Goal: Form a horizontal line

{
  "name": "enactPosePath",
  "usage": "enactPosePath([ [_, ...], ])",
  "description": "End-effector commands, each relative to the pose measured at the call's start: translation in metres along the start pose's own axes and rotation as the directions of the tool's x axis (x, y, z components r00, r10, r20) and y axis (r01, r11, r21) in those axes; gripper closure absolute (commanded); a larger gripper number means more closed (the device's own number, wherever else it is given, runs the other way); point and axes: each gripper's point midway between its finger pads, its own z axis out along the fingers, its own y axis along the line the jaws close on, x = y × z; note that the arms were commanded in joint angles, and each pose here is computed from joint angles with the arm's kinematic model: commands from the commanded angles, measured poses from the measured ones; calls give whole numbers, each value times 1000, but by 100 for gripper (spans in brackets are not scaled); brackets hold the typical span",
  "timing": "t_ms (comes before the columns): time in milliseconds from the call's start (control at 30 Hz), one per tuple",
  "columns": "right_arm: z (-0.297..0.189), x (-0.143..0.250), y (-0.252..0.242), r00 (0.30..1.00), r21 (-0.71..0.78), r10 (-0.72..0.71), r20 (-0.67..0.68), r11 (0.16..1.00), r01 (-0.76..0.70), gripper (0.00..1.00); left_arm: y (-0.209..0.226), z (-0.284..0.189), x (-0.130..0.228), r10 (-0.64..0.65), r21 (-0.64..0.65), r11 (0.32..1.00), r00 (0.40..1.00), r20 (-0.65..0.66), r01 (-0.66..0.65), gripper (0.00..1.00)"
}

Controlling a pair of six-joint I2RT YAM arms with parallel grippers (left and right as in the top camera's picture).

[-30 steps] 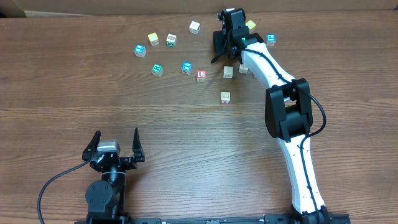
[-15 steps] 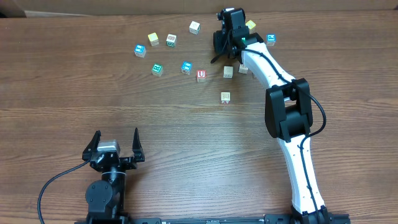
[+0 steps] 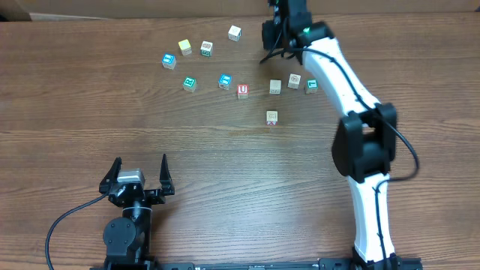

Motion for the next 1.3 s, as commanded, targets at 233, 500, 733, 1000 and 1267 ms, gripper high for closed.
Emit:
enactPosePath([
  [233,-116,-9,3,998,8,5,-62,1000,-5,87,-2,0,0,22,7,1000,1000,6,-22,0],
  [500,-152,48,-5,953,51,39,-299,998,-25,88,-2,0,-1,22,7,1000,1000,6,-22,0],
  [733,-171,95,-12,867,126,138,-478,988,-88,88,-2,0,-1,22,7,1000,1000,6,-22,1],
  [1000,-180,109,-14,828,170,196,-526,978,-124,88,-2,0,-1,22,7,1000,1000,6,-22,0],
  [1267,-176,122,-15,796,209,248,-552,965,-156,87,-2,0,-1,22,7,1000,1000,6,-22,1],
])
